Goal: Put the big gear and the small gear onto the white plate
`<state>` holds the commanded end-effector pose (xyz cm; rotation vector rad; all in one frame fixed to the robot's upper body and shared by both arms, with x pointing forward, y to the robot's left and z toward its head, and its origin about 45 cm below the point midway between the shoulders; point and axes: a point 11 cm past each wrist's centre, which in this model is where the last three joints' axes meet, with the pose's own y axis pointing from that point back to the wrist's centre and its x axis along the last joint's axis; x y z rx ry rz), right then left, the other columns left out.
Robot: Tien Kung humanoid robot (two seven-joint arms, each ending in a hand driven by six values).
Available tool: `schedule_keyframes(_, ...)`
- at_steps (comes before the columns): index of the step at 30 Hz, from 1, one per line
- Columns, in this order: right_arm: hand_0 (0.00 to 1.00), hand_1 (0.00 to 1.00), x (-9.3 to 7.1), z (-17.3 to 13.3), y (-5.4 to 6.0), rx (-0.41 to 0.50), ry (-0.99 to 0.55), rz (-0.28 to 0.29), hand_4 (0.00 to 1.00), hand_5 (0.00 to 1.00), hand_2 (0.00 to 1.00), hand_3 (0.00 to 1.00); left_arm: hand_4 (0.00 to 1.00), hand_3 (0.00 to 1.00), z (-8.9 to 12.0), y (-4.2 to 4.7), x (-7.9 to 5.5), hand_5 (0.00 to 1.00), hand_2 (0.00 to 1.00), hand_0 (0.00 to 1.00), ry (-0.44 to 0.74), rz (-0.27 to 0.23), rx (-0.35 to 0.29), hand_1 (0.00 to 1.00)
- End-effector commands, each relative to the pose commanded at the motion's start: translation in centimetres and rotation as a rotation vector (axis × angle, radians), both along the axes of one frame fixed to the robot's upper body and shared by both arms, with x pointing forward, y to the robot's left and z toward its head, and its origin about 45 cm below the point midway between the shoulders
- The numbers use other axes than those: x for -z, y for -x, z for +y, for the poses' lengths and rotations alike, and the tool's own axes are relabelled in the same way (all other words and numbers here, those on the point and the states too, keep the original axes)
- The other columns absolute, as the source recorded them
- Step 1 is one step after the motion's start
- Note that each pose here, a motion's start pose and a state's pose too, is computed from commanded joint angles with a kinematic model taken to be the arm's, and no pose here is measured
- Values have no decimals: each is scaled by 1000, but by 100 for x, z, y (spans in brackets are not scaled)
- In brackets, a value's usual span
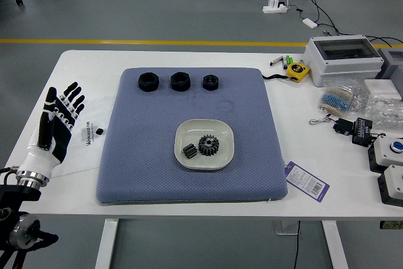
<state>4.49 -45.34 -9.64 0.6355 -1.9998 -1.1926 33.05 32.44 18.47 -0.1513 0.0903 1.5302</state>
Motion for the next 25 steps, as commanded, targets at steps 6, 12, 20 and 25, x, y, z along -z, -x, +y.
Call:
schedule_keyframes(6,658,670,12,4,66,6,1,-3,835,678,729,573,998,927,23,7,5,998,998,998,0,2,-4,998)
schedule_keyframes(12,673,679,21,-3,170,26,-4,-11,835,677,736,575,998,927,1,-13,-14,994,998,998,-3,-3,4,998)
schedule_keyframes(20,697,703,36,-3,359,92,-49,23,836,675,765,588,998,924,-66,-48,-22,978,998,998,9,-5,17,998)
schedule_keyframes(25,697,703,59,48,539,153,-98,14,836,675,765,588,998,924,-114,-56,-15,978,998,998,16,-3,24,998)
